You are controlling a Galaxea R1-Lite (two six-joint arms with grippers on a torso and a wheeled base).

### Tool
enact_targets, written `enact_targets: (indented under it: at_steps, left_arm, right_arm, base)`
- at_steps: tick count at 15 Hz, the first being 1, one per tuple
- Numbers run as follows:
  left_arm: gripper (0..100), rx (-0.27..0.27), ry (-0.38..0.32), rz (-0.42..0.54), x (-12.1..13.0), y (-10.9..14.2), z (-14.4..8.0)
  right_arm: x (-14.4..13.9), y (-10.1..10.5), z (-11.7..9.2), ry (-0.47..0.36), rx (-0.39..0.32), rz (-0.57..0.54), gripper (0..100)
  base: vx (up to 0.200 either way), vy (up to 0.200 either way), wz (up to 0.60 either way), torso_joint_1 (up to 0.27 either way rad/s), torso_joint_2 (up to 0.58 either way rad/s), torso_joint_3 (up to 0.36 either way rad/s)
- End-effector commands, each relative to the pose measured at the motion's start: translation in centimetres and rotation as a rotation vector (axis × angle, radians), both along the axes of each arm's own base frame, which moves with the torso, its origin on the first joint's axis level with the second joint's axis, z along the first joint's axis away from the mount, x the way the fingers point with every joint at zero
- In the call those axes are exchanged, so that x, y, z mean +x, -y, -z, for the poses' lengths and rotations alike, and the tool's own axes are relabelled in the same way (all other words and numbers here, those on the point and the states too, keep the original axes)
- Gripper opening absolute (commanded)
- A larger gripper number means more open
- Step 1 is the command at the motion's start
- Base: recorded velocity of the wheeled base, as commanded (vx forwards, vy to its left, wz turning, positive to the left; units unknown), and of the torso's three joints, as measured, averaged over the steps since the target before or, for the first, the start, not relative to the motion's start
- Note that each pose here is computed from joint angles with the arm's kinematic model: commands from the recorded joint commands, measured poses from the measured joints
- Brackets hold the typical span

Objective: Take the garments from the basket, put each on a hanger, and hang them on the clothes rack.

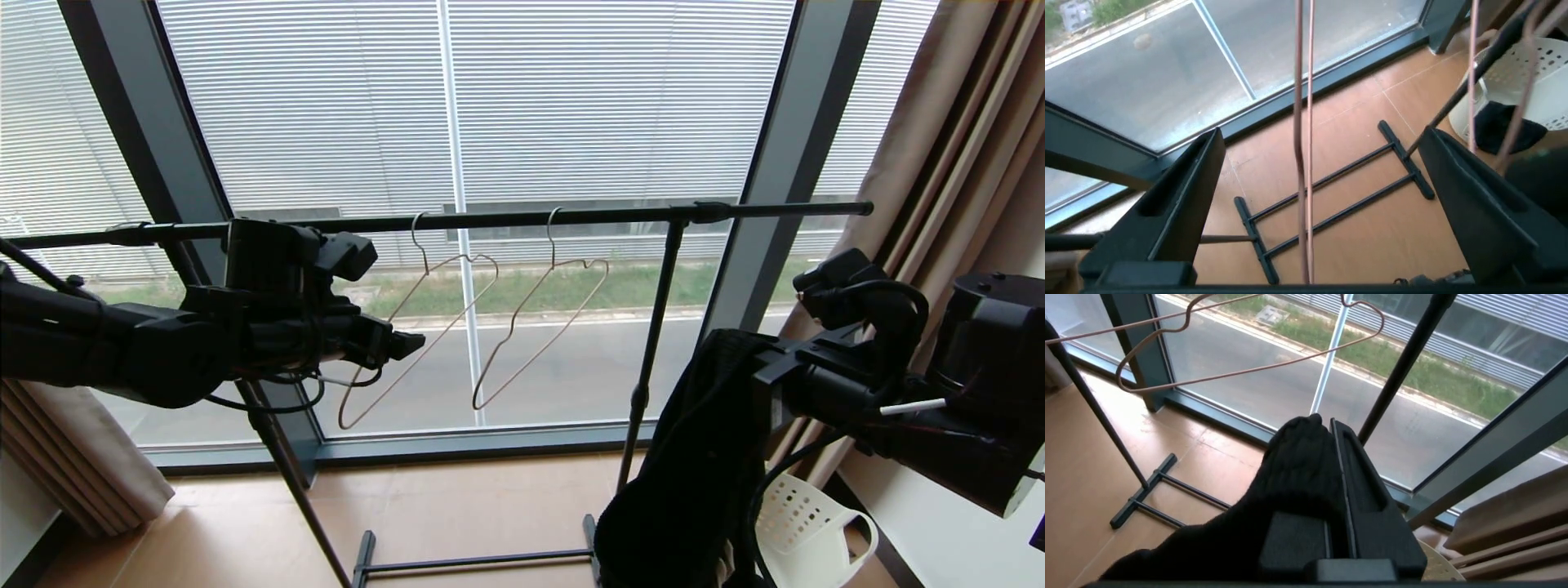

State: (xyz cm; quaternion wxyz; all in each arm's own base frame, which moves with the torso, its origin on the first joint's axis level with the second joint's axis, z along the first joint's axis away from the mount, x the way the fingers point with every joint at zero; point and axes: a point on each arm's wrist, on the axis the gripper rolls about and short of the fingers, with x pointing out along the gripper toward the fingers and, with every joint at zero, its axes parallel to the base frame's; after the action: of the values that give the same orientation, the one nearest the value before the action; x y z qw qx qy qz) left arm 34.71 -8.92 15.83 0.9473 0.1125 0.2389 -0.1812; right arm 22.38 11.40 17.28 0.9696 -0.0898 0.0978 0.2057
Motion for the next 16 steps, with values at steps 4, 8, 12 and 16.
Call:
enact_targets:
  at_steps: [4, 8, 12, 16]
  left_arm:
    - [100, 0.005, -0.035, -0.018, 4.2, 0.6, 3.7]
    - [100, -0.001, -0.014, -0.019, 4.7, 0.7, 4.1]
    - [100, -0.007, -0.018, -0.023, 4.6, 0.7, 4.1]
    - [0, -0.007, -0.020, -0.024, 4.5, 0.7, 4.1]
  right_arm:
    - [0.1, -0.1, 0.2, -0.008, -0.004, -0.001, 0]
    - [0.1, -0.1, 0.2, -0.008, -0.004, -0.001, 0]
    - [0.1, -0.1, 0.2, -0.008, -0.004, -0.001, 0]
    - [0.1, -0.1, 0.3, -0.009, -0.005, -0.001, 0]
  base:
    - [0.000, 0.000, 0.00, 0.000, 0.00, 0.000]
    - [0.000, 0.000, 0.00, 0.000, 0.00, 0.000]
    - [0.000, 0.000, 0.00, 0.000, 0.00, 0.000]
    - [0.000, 0.000, 0.00, 0.000, 0.00, 0.000]
